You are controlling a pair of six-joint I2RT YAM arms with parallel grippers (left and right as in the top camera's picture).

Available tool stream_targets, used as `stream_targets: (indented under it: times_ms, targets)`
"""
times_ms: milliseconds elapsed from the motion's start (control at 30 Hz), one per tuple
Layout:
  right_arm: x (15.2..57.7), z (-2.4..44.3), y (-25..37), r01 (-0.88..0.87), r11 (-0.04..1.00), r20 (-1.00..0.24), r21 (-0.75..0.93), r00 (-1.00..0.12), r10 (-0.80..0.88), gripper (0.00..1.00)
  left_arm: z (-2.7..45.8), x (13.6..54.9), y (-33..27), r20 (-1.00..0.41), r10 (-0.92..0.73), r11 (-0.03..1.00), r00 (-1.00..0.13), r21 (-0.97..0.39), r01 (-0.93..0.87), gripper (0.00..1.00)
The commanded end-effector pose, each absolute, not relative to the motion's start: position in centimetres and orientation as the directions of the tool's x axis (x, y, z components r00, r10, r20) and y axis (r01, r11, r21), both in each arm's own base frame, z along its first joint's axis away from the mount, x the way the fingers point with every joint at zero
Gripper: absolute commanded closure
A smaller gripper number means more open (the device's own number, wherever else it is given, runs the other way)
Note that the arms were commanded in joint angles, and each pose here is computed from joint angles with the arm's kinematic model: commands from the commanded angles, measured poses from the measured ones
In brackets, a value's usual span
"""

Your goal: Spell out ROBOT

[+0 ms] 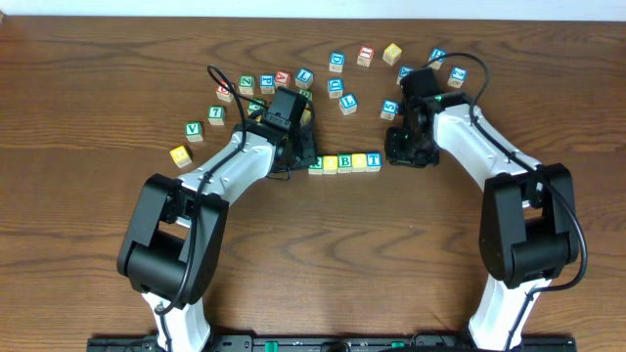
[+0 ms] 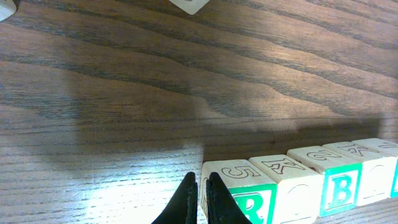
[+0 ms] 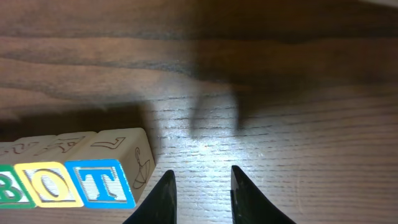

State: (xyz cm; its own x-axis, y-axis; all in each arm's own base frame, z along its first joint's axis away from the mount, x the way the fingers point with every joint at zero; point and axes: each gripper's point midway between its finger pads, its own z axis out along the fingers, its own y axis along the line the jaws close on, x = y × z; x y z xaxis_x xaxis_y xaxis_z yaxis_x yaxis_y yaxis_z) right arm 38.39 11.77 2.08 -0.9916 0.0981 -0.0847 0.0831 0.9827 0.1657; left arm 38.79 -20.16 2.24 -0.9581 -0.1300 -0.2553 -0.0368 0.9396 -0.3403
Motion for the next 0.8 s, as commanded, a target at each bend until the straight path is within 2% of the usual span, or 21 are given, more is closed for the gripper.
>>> stream_targets:
  times_ms: [0,567,767]
  targets:
    - [38.36,2.49,12.18,0.058,0.981,-0.097,0.187,-0.992,0.077,0.76,1.56,38.36,-19.82,-0.236,-0.132,0.945,-0.963,-0.323,-0.051,0.92]
    - [38.58,2.52,12.23,0.056,0.980,-0.106,0.190,-0.991,0.077,0.77,1.38,37.81,-19.68,-0.195,-0.181,0.939,-0.964,-0.327,-0.110,0.92]
    - [38.40,2.53,12.86,0.041,0.981,-0.107,0.191,-0.992,0.062,0.82,1.46,37.90,-19.86,-0.198,-0.180,0.936,-0.964,-0.336,-0.105,0.92]
